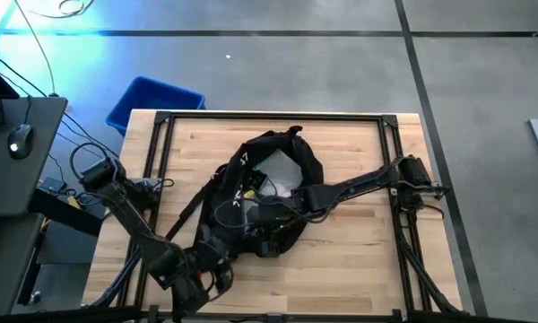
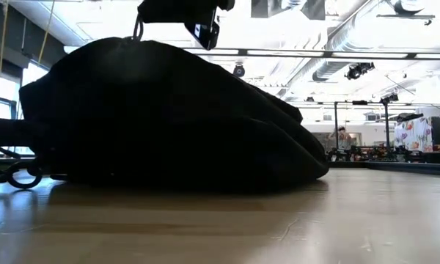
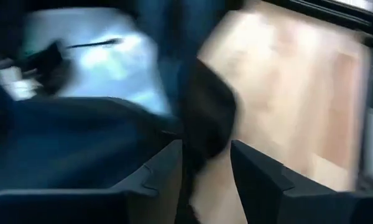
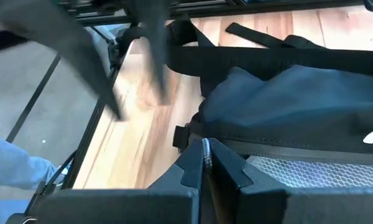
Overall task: Unpack backpack
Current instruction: Close the black backpack
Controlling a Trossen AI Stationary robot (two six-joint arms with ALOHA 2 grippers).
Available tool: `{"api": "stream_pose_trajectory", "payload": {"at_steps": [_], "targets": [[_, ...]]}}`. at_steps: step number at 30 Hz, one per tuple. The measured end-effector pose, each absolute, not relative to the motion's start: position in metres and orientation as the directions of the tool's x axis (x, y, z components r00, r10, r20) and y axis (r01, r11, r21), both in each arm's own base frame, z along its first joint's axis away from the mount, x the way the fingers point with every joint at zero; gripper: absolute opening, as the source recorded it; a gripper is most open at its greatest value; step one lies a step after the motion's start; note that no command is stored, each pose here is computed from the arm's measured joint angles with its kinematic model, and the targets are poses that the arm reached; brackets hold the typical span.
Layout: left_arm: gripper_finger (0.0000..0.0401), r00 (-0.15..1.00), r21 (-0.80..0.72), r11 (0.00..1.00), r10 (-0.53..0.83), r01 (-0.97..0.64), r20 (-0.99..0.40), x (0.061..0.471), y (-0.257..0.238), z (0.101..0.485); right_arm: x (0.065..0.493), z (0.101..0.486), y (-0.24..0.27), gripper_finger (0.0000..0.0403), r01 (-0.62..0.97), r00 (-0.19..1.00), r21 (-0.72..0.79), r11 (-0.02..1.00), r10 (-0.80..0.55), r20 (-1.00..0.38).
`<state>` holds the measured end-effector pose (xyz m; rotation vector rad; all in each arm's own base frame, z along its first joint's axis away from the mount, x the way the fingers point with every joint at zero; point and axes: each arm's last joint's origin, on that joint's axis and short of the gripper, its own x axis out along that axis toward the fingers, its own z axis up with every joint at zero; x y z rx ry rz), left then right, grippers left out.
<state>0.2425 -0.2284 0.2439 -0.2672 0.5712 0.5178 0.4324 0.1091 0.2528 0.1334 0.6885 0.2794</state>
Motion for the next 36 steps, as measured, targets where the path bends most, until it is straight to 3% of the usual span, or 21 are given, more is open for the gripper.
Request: {"api": "stream_pose_trajectory", "payload": {"at_steps": [4,13,20,24,30,36], "targets": [[0.0142,0.658,-0.1,0.827,0.36,-0.553,-0.661,0.243,-0.223,0.24,0.432,0.252,0.108,0.0,-0.209,0.728,0.211,0.955,0.297,-0.618],[0.0255,0.641,-0.041,0.81,0.431,-0.585,-0.635,0.258,-0.223,0.218,0.432,0.249,0.106,0.0,-0.201,0.718,0.211,0.957,0.29,-0.632],[0.0267,0.552,0.012,0.74,0.512,-0.673,-0.658,0.28,-0.212,0.182,0.432,0.248,0.106,0.0,-0.204,0.713,0.211,0.956,0.293,-0.637],[0.0218,0.504,0.03,0.709,0.53,-0.705,-0.682,0.29,-0.205,0.168,0.431,0.247,0.106,0.0,-0.197,0.706,0.215,0.956,0.291,-0.645],[0.0025,0.496,0.025,0.763,0.445,-0.646,-0.746,0.292,-0.208,0.169,0.428,0.242,0.099,0.0,-0.04,0.685,0.205,0.978,0.176,-0.707],[0.0002,0.534,0.01,0.809,0.397,-0.587,-0.746,0.273,-0.235,0.176,0.426,0.236,0.072,0.0,0.088,0.635,0.179,0.98,0.083,-0.768]]}}
